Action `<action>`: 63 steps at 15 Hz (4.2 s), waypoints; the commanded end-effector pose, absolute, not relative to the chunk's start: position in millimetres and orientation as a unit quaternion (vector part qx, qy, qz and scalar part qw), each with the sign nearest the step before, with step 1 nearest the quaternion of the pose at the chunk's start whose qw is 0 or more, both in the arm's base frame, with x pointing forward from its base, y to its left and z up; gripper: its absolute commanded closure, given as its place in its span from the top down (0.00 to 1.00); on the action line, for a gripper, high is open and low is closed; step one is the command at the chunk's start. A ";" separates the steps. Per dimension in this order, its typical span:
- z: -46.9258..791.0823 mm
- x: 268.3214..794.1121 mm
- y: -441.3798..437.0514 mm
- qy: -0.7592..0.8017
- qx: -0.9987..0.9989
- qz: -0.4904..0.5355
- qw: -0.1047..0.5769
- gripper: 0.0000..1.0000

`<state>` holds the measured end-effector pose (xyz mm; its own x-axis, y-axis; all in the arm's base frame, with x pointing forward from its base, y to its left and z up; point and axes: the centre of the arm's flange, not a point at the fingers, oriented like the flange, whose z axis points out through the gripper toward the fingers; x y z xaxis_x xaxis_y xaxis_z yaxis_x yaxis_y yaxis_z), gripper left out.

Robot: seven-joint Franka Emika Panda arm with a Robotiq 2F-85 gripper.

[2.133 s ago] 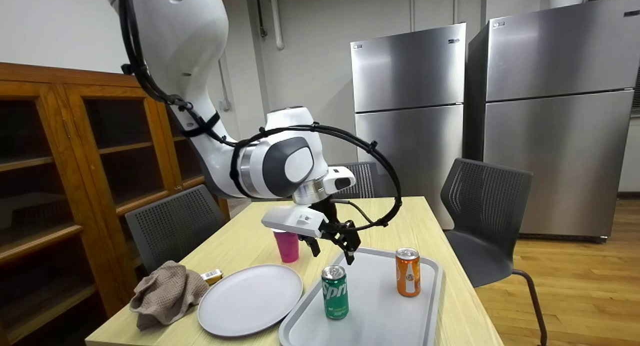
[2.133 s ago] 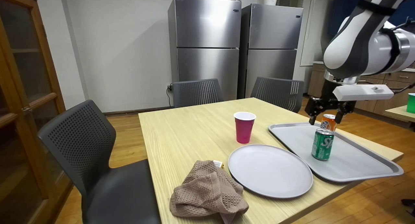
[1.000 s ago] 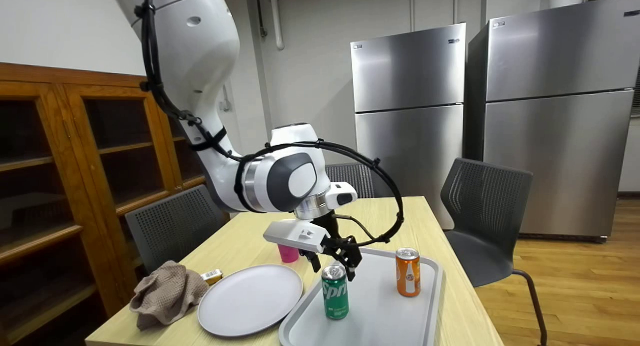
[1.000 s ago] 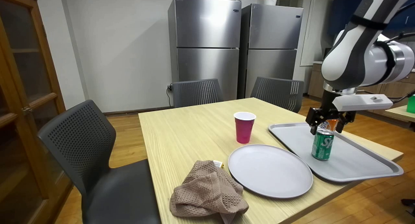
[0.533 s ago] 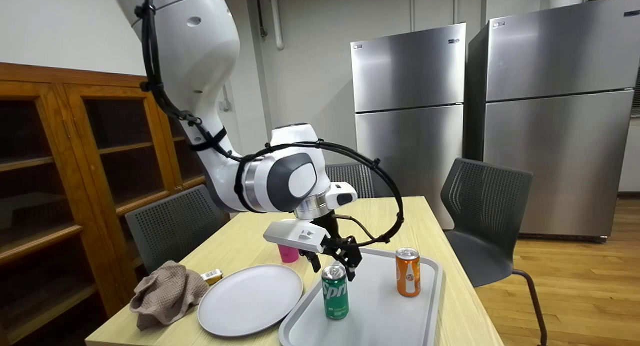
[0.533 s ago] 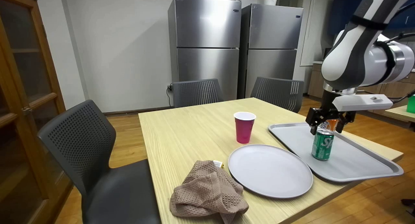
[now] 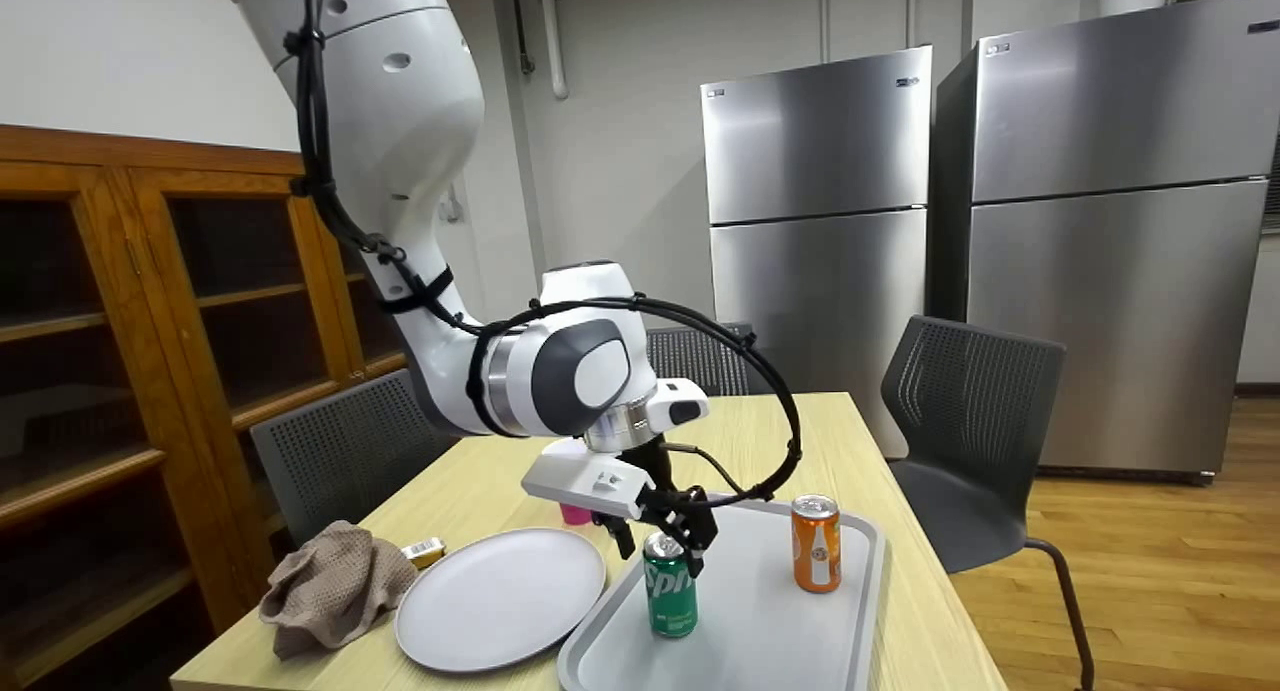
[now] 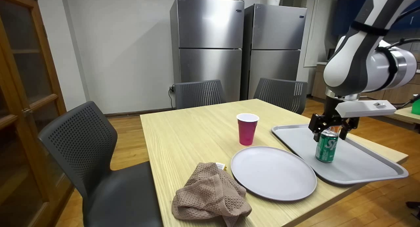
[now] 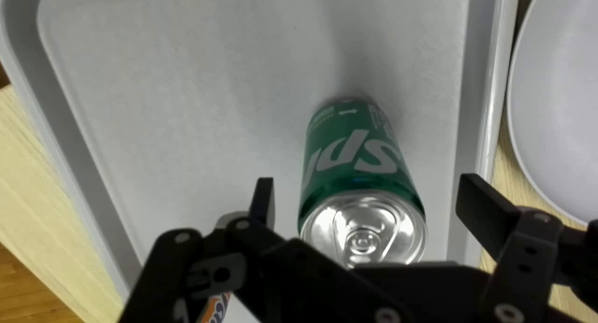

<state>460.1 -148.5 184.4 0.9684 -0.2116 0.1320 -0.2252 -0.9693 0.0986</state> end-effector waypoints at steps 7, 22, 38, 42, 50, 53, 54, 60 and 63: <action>168.0 470.4 -150.8 -0.112 0.992 0.046 0.039 1.00; 167.9 467.4 -160.2 -0.116 0.991 0.055 0.034 1.00; 168.2 465.8 -162.3 -0.115 0.991 0.061 0.032 0.74; 168.6 464.5 -162.1 -0.111 0.991 0.061 0.030 0.42; 188.7 457.7 -159.5 -0.086 0.994 0.060 0.021 0.38; 202.6 454.8 -148.8 -0.066 0.995 0.069 0.020 0.38; 207.1 453.5 -145.1 -0.060 0.996 0.070 0.019 0.38; 231.3 438.5 -121.9 -0.026 0.996 0.082 0.015 0.38; 237.9 431.6 -103.6 -0.009 0.996 0.092 0.007 0.38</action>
